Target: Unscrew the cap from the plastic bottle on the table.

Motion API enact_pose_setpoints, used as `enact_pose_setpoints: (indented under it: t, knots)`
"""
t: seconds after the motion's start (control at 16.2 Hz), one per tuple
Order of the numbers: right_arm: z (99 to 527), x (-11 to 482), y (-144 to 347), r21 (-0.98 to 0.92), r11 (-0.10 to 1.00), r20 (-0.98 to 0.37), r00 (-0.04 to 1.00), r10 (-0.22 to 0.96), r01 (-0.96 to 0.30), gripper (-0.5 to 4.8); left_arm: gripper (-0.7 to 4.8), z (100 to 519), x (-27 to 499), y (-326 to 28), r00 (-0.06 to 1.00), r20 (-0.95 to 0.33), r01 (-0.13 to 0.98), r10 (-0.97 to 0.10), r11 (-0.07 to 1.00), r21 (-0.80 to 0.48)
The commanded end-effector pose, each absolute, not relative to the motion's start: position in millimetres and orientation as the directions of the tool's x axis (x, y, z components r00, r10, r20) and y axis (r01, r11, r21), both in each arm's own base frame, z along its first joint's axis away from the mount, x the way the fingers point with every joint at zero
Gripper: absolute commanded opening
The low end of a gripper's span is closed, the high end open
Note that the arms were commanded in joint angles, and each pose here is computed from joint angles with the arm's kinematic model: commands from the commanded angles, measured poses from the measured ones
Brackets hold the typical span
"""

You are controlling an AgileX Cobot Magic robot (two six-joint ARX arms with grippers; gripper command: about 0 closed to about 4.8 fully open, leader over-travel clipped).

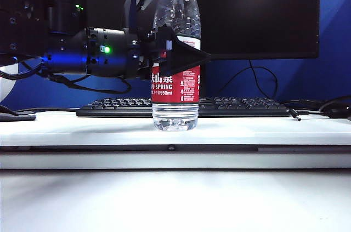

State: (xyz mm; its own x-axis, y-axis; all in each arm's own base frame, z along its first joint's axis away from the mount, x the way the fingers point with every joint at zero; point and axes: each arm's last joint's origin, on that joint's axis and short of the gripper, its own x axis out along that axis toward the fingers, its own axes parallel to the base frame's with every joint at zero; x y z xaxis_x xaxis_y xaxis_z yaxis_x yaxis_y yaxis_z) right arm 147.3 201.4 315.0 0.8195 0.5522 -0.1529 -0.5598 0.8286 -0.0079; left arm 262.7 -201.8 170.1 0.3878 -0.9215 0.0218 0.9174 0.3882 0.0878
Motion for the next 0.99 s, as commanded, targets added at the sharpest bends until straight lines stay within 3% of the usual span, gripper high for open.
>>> enact_pose_setpoints:
  t: [0.06, 0.31, 0.56, 0.99]
  knots:
    - [318.6, 148.8, 201.4, 0.002, 0.832, -0.122, 0.825, 0.551, -0.555, -0.04, 2.67, 166.5, 262.8, -201.4, 0.389, -0.003, 0.919, -0.921, 0.388, 0.076]
    - [323.4, 154.6, 197.8, 0.022, 0.846, -0.075, 0.843, 0.533, -0.533, -0.04, 2.67, 166.5, 262.8, -201.4, 0.389, -0.003, 0.919, -0.921, 0.388, 0.075]
    - [345.5, 158.0, 194.6, 0.101, 0.844, 0.144, 0.847, 0.511, -0.527, -0.04, 2.67, 166.5, 262.8, -201.4, 0.390, -0.003, 0.918, -0.921, 0.388, 0.076]
    - [347.2, 153.7, 187.5, 0.049, 0.867, 0.113, 0.866, 0.488, -0.495, -0.04, 2.67, 166.5, 263.0, -201.3, 0.392, -0.003, 0.917, -0.920, 0.391, 0.077]
